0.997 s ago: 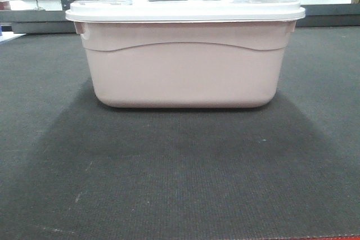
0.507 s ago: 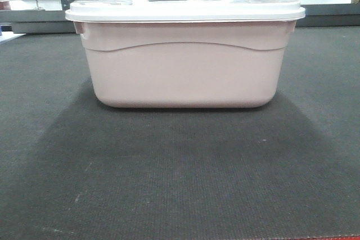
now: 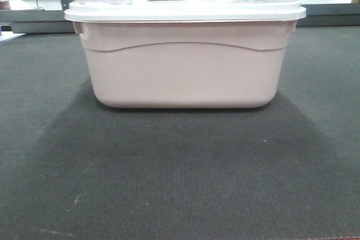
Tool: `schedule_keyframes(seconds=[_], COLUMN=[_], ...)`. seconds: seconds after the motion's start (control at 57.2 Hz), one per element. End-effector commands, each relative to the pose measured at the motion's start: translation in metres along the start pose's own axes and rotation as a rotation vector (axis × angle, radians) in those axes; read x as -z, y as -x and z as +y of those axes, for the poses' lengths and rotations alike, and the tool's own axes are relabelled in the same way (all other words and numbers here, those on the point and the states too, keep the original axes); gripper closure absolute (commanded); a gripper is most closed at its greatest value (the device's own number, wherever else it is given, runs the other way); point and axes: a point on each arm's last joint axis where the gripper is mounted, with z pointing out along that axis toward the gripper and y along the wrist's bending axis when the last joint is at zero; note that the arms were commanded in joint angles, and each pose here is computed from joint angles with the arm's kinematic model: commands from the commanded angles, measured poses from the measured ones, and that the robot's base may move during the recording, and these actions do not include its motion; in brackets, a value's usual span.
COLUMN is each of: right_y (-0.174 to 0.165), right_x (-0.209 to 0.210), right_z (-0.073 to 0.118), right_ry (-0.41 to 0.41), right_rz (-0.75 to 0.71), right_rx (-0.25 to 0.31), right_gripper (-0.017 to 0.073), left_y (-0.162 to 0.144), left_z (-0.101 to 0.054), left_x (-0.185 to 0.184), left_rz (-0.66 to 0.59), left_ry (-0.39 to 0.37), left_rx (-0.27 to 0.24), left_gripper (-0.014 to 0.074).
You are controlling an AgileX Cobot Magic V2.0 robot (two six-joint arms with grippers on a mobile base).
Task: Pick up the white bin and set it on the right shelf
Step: 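Move both grippers toward the sides of the pink white-lidded bin, then close both grippers on the bin's lid rim at opposite ends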
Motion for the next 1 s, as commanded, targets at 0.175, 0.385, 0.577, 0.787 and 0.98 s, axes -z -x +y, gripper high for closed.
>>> schedule_keyframes(seconds=[0.175, 0.385, 0.577, 0.787, 0.98], right_y=[0.092, 0.083, 0.051, 0.023, 0.038], right_x=[-0.035, -0.085, -0.118, -0.139, -0.157], right_z=[0.005, 0.005, 0.004, 0.004, 0.01], right_ry=[0.006, 0.001, -0.008, -0.021, 0.003], right_rz=[-0.1, 0.073, 0.256, 0.415, 0.521], right_rx=[0.0, 0.001, -0.034, -0.105, -0.236], right_gripper=[0.0489, 0.0438, 0.0129, -0.0071, -0.0072], left_y=[0.111, 0.133, 0.121, 0.103, 0.117], left_z=[-0.009, -0.014, -0.021, -0.032, -0.048], left_x=[-0.017, -0.06, -0.096, -0.127, -0.164], left_rz=[0.049, 0.167, 0.29, 0.419, 0.631], left_ry=[-0.013, -0.038, -0.085, -0.138, -0.187], left_rx=[-0.054, -0.045, -0.038, 0.024, 0.084], left_gripper=[0.0706, 0.0641, 0.0323, 0.0043, 0.0039])
